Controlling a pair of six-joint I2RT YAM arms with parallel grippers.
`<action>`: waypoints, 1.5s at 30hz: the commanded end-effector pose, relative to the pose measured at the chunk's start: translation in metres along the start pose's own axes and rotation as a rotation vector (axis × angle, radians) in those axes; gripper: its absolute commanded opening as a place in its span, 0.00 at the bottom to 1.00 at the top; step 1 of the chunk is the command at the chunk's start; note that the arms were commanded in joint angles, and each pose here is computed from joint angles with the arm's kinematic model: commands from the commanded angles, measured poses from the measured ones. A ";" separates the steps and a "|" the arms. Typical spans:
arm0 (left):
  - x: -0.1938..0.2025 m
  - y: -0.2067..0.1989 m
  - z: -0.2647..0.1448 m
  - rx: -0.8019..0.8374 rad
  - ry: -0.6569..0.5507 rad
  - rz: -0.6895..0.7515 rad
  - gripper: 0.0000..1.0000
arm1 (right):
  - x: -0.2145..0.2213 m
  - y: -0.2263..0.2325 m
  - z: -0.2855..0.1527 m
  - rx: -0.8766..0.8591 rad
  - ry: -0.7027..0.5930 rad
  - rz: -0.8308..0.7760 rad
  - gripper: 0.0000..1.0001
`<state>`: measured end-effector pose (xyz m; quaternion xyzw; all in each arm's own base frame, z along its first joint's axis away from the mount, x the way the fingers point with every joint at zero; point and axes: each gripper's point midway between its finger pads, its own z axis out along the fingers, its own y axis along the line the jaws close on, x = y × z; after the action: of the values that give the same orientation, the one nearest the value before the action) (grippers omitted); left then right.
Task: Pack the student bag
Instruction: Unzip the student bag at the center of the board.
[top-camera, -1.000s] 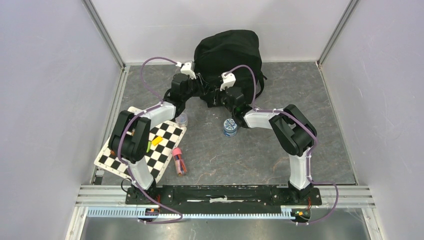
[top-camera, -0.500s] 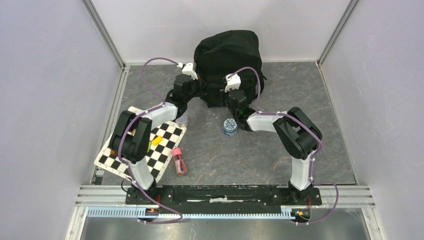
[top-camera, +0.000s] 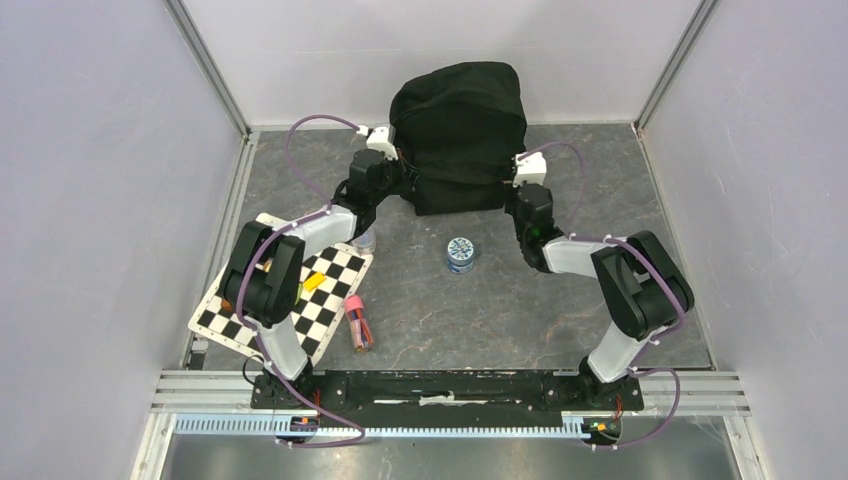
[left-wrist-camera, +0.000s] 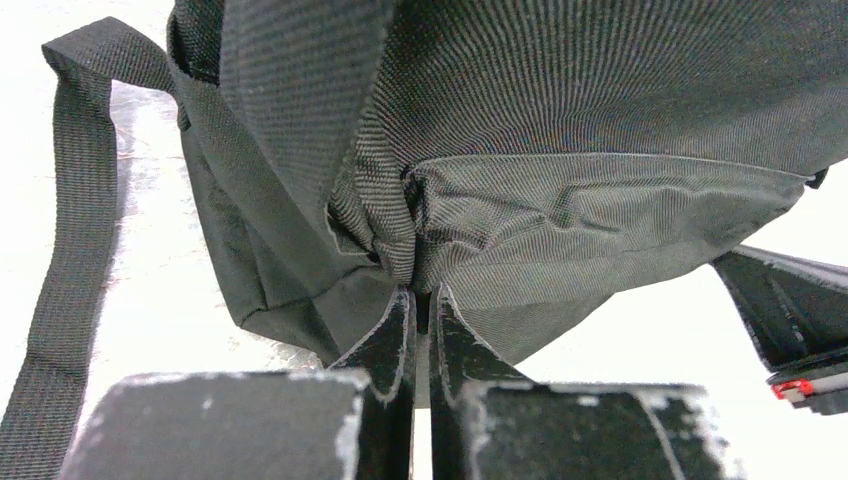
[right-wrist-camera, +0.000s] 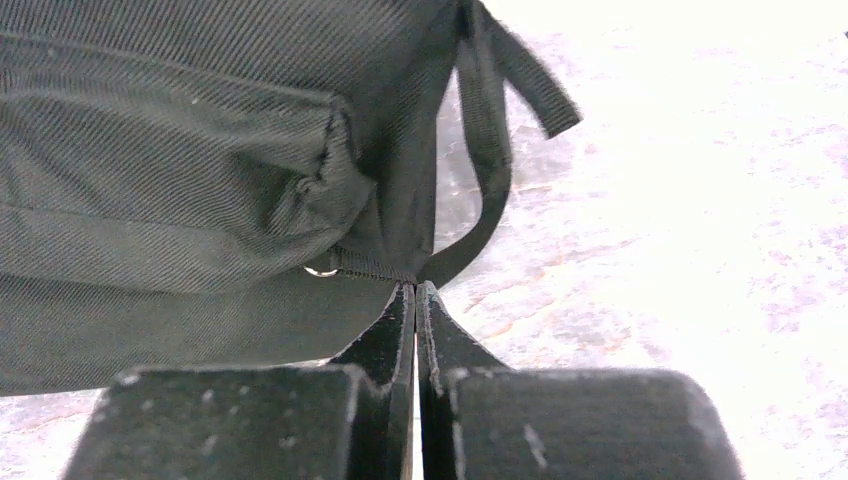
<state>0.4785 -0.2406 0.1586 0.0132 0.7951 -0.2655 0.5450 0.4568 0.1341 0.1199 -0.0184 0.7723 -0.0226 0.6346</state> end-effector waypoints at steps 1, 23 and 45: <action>-0.055 -0.013 -0.004 0.030 -0.158 0.075 0.02 | -0.006 -0.056 -0.004 0.119 -0.026 -0.044 0.00; -0.008 -0.089 -0.016 0.074 -0.139 1.134 1.00 | -0.049 -0.029 -0.064 -0.231 -0.128 0.034 0.86; -0.048 -0.095 0.027 -0.023 -0.204 1.063 0.13 | -0.066 0.016 -0.098 -0.553 -0.259 -0.137 0.87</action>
<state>0.4838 -0.3139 0.1720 0.4465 0.6285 0.1288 0.6237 0.3852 0.1270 0.1918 -0.1440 0.7140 0.1143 0.6756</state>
